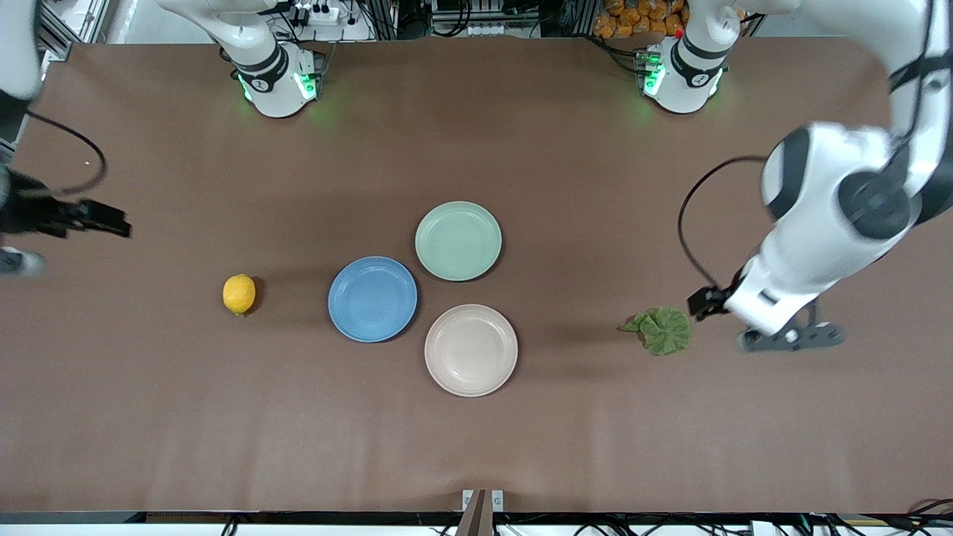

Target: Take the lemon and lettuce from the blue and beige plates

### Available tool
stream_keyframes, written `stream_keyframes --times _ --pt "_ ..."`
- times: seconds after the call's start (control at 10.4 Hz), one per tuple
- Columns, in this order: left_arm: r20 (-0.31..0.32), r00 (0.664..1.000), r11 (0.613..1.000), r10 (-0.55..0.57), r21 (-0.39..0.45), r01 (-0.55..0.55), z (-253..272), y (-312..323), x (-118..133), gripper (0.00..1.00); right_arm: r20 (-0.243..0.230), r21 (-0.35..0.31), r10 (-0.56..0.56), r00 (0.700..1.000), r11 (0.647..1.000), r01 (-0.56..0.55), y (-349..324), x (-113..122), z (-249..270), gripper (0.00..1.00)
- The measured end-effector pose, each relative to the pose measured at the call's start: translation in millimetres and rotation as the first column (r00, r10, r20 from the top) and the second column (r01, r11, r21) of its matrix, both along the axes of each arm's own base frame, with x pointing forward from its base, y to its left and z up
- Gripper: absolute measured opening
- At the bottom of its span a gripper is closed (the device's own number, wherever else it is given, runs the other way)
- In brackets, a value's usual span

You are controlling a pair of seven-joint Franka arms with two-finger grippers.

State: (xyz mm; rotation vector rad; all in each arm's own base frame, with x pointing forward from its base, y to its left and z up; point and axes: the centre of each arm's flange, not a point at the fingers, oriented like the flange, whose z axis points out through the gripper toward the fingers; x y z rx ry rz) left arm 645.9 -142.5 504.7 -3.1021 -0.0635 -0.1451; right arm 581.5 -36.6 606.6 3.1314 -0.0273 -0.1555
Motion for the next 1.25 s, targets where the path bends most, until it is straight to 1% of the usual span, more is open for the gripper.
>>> stream_keyframes --times 0.1,0.19,0.29,0.58,0.77,0.96,1.25 --pt "0.011 1.000 1.000 0.009 -0.011 -0.009 32 9 -13 1.00 0.014 0.001 -0.009 1.000 1.000 0.009 -7 -13 15 1.00" --pt "0.017 1.000 1.000 0.021 -0.019 -0.020 58 19 -26 1.00 0.010 0.003 -0.012 1.000 1.000 0.012 -9 -22 19 1.00" --pt "0.024 0.999 0.999 0.034 -0.026 -0.034 77 31 -35 1.00 0.001 0.005 -0.009 1.000 1.000 0.009 -7 -27 15 1.00" --pt "0.051 0.996 0.997 0.072 -0.043 -0.069 118 62 -56 1.00 -0.013 0.007 0.012 1.000 1.000 -0.012 4 -26 0 1.00" --pt "0.062 0.996 0.997 0.068 -0.048 -0.065 128 69 -62 1.00 -0.012 0.008 0.029 1.000 1.000 -0.029 14 -26 0 1.00" --pt "0.055 0.997 0.997 0.055 -0.053 -0.052 125 64 -63 1.00 -0.011 0.009 0.047 0.999 0.999 -0.047 24 -25 0 1.00" --pt "0.051 0.999 0.999 0.019 -0.049 -0.016 123 64 -63 1.00 -0.018 0.009 0.044 0.999 0.999 -0.044 22 -26 -1 1.00"
